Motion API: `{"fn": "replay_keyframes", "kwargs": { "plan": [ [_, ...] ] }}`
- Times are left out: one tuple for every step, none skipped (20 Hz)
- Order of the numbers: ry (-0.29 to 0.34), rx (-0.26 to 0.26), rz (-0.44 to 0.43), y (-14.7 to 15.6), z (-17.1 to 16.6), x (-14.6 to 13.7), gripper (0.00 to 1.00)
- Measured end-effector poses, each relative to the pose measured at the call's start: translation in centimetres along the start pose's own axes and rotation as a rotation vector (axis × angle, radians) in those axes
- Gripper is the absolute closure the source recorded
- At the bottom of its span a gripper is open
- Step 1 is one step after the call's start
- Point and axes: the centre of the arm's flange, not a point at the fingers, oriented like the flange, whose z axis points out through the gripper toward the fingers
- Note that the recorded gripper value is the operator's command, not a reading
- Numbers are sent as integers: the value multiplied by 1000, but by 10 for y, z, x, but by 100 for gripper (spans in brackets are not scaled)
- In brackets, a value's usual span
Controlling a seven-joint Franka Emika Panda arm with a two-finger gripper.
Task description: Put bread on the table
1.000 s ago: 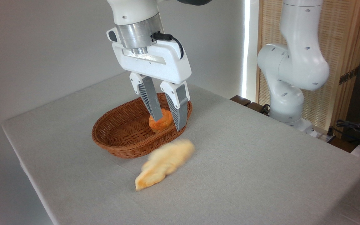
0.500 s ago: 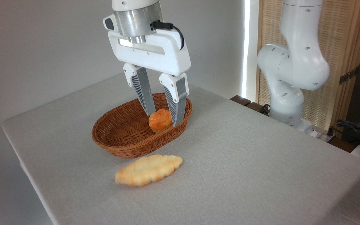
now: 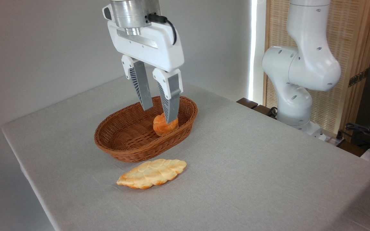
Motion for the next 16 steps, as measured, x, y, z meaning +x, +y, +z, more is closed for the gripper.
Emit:
{"fn": "replay_keyframes", "kwargs": {
  "plan": [
    [-2, 0, 12, 5, 1, 5, 0],
    [-4, 0, 24, 10, 2, 9, 0],
    [-6, -1, 35, 14, 3, 13, 0],
    [-7, -1, 41, 16, 3, 16, 0],
    [-6, 0, 43, 17, 2, 17, 0],
    [0, 5, 42, 16, -1, 17, 0],
    [7, 10, 40, 13, -5, 18, 0],
    [12, 13, 37, 10, -10, 20, 0],
    [15, 14, 35, 7, -12, 21, 0],
    [15, 13, 34, 4, -12, 23, 0],
    [13, 10, 35, 3, -11, 24, 0],
    [11, 7, 35, 2, -10, 26, 0],
    [9, 6, 35, 1, -9, 26, 0],
    [8, 5, 35, 1, -9, 27, 0],
    [8, 4, 34, 1, -8, 27, 0],
    [7, 4, 35, 1, -9, 27, 0]
  ]
}}
